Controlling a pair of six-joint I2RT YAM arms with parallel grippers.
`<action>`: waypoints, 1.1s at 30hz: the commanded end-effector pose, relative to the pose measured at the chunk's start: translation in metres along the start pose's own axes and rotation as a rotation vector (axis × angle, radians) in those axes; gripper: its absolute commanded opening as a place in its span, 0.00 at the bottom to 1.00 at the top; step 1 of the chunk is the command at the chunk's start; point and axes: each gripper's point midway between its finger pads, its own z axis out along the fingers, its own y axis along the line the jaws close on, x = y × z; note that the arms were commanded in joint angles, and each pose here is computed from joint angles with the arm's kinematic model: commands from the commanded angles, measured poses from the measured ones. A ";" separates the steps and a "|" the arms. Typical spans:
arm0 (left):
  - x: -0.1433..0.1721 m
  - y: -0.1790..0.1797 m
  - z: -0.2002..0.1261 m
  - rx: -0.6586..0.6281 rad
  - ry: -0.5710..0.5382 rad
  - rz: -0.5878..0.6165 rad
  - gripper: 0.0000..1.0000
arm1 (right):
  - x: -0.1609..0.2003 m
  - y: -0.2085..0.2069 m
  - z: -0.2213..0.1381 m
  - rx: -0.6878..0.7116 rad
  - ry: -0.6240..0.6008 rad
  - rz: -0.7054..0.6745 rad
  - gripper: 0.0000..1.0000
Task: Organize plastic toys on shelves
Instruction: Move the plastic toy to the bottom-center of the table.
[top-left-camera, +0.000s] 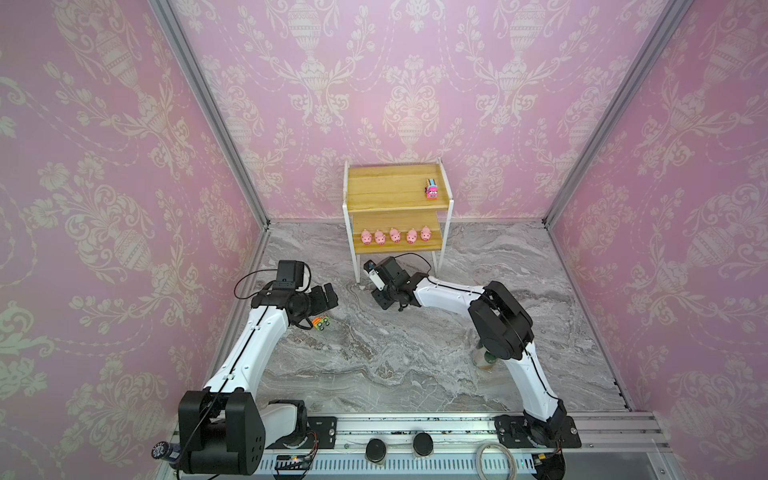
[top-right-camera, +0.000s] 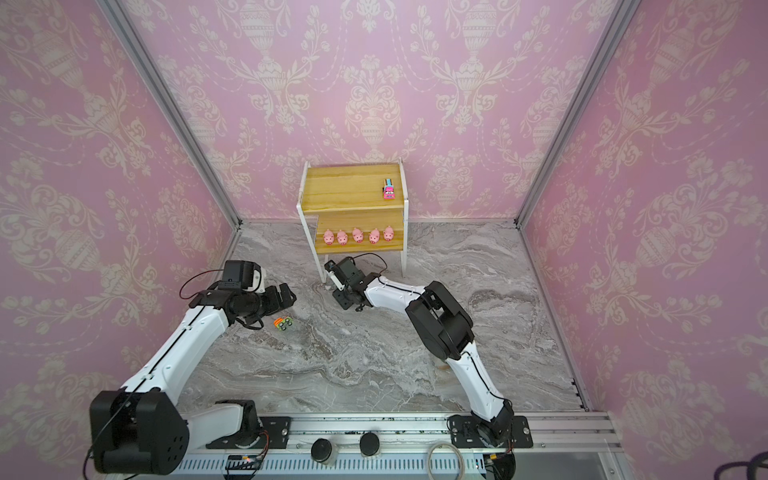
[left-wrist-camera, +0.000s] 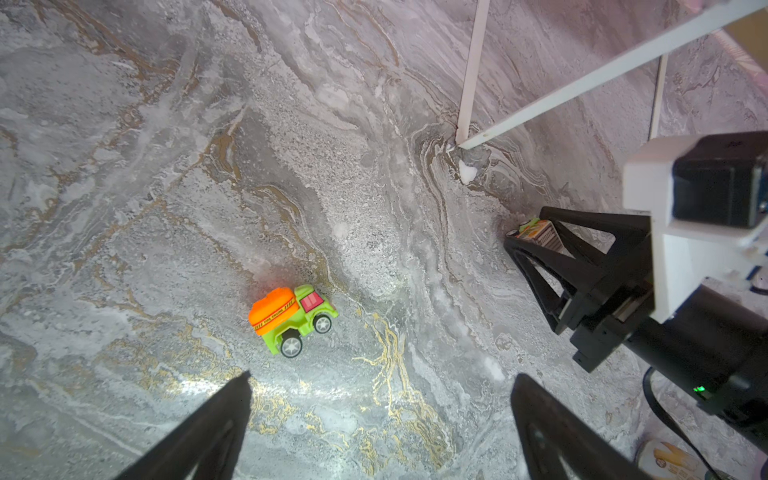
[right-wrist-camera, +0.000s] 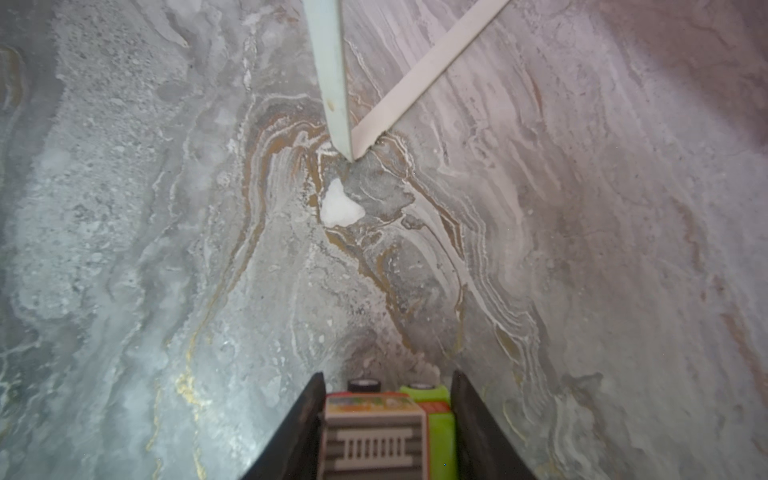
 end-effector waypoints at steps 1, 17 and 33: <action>-0.001 -0.002 -0.003 0.025 -0.013 0.007 0.99 | 0.007 0.007 -0.013 -0.023 0.011 0.015 0.38; -0.001 -0.005 -0.010 0.043 -0.036 0.011 0.99 | 0.073 0.017 -0.089 0.185 0.035 0.155 0.38; -0.003 -0.012 -0.020 0.079 -0.073 0.004 0.99 | 0.118 0.091 -0.083 0.433 -0.026 0.403 0.40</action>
